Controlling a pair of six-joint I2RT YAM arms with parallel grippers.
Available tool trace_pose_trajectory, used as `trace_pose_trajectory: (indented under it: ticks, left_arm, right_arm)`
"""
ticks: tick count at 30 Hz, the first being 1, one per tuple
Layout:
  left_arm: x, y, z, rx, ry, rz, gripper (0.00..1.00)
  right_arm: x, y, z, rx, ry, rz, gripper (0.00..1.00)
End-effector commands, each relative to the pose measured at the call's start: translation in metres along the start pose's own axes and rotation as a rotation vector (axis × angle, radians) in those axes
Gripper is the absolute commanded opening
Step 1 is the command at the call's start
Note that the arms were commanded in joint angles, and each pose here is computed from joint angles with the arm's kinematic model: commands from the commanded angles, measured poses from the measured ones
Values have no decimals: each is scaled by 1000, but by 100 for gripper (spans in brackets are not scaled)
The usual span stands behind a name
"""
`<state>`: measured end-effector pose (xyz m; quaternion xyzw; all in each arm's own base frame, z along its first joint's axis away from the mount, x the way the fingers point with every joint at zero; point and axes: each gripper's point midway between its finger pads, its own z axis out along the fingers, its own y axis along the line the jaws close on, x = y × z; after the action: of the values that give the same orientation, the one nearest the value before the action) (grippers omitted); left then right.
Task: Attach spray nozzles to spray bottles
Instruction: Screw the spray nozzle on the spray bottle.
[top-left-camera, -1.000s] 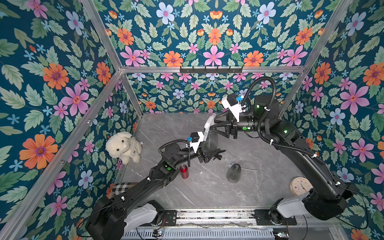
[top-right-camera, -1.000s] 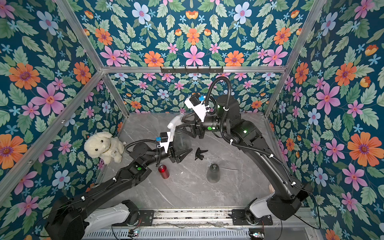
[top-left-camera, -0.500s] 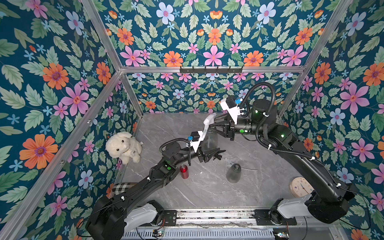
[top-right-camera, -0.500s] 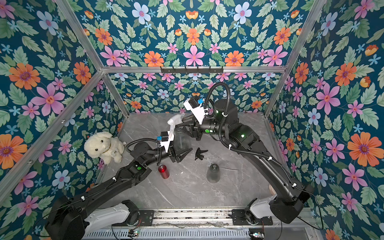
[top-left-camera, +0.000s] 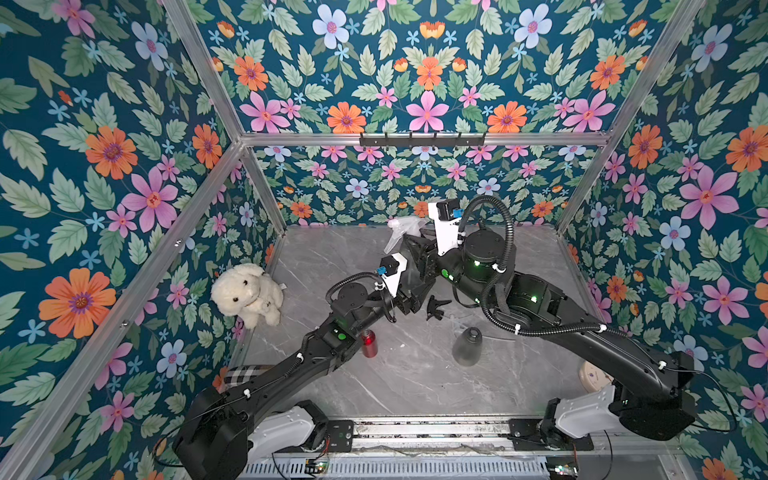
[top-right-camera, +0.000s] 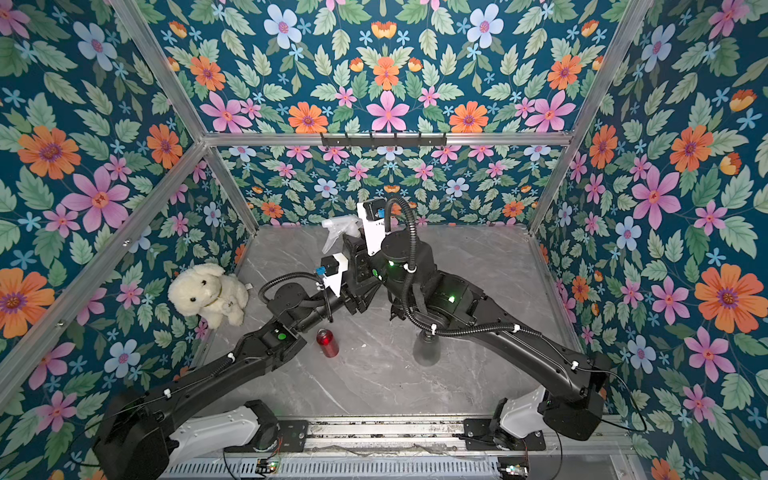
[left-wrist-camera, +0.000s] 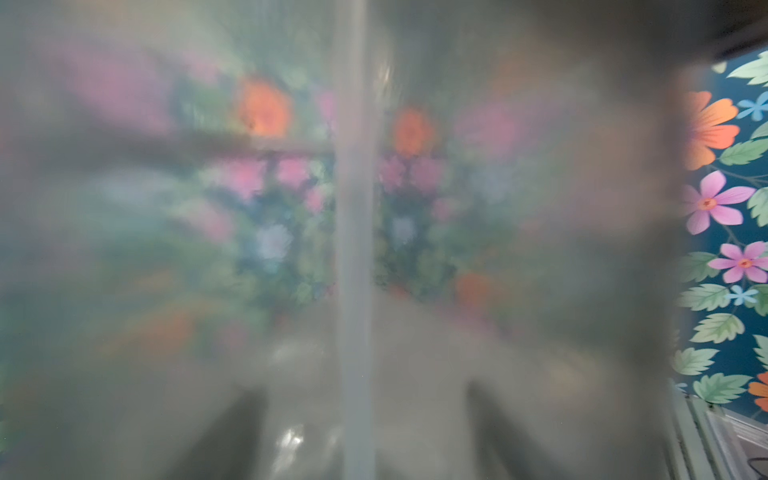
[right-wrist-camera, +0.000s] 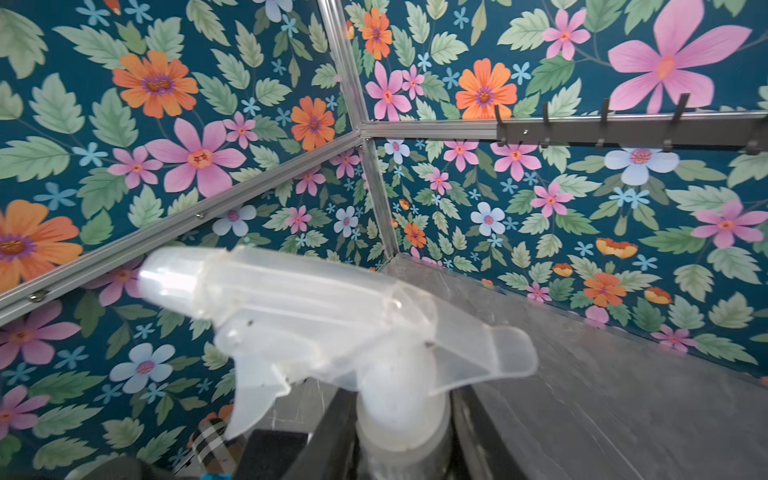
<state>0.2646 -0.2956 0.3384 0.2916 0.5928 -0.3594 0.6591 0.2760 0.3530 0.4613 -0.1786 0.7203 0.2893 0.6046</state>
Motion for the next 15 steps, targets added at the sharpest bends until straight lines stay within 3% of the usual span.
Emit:
trace_pose_trajectory:
  ticks: [1,8,13,15]
  left_arm:
    - [-17,-12,0,57,-57,80,0]
    - [-18,-17,-2,85,-63,80,0]
    - [-17,-31,-6,181,-60,73,0]
    - [-18,-37,-8,228,-59,68,0]
  right_arm:
    - [16,20,-10,-112,63,-47,44]
    - [-17,41,-70,-378,-17,-134,59]
    - [-22,15,-102,-591,45,-63,61]
    - [-28,9,-111,-740,57,-13,62]
